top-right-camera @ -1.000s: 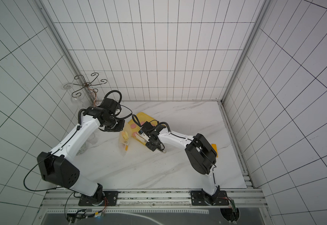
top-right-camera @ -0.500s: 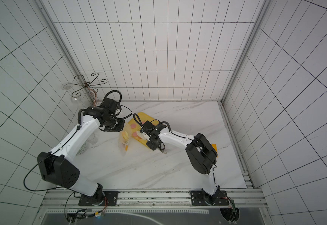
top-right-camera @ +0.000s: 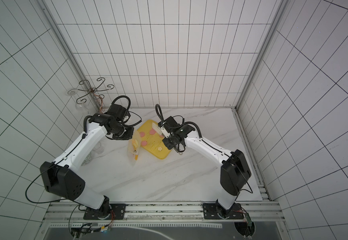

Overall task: Put the cookies into a resealable bag to prevent moisture
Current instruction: Pick up the cookie from the tray, then place the cookie in the ziploc bag.

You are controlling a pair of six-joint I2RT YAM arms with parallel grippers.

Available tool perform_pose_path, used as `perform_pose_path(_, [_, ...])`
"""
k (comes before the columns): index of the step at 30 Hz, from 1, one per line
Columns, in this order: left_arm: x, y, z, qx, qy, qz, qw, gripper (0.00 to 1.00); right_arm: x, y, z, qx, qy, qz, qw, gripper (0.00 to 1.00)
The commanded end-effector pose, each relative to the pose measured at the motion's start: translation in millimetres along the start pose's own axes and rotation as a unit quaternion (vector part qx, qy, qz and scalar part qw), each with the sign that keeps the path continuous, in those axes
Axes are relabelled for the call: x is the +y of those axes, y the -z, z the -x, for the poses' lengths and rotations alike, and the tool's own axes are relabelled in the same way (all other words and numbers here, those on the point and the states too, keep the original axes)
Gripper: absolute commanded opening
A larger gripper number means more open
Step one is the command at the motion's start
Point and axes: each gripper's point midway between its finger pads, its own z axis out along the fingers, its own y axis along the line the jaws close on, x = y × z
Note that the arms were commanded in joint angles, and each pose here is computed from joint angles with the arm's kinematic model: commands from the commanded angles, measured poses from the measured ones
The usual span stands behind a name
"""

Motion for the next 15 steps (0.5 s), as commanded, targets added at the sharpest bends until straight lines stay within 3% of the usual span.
perform_pose_path(1, [-8.1,1.6,13.5,-0.017,-0.001,-0.016,1.000,0.00,20.0,57.2,60.4,-0.103,-0.012,0.065,0.992,0.13])
perform_pose_path(7, [-9.2,-2.6,15.1,-0.014,0.005,-0.019,1.000,0.00,75.6,96.0,73.2,-0.138,-0.007,0.177,0.974,0.14])
perform_pose_path(15, [-10.9,4.2,21.5,-0.024,0.010,-0.024,0.999,0.00,99.7,75.9,36.5,-0.071,-0.013,0.213,0.974,0.14])
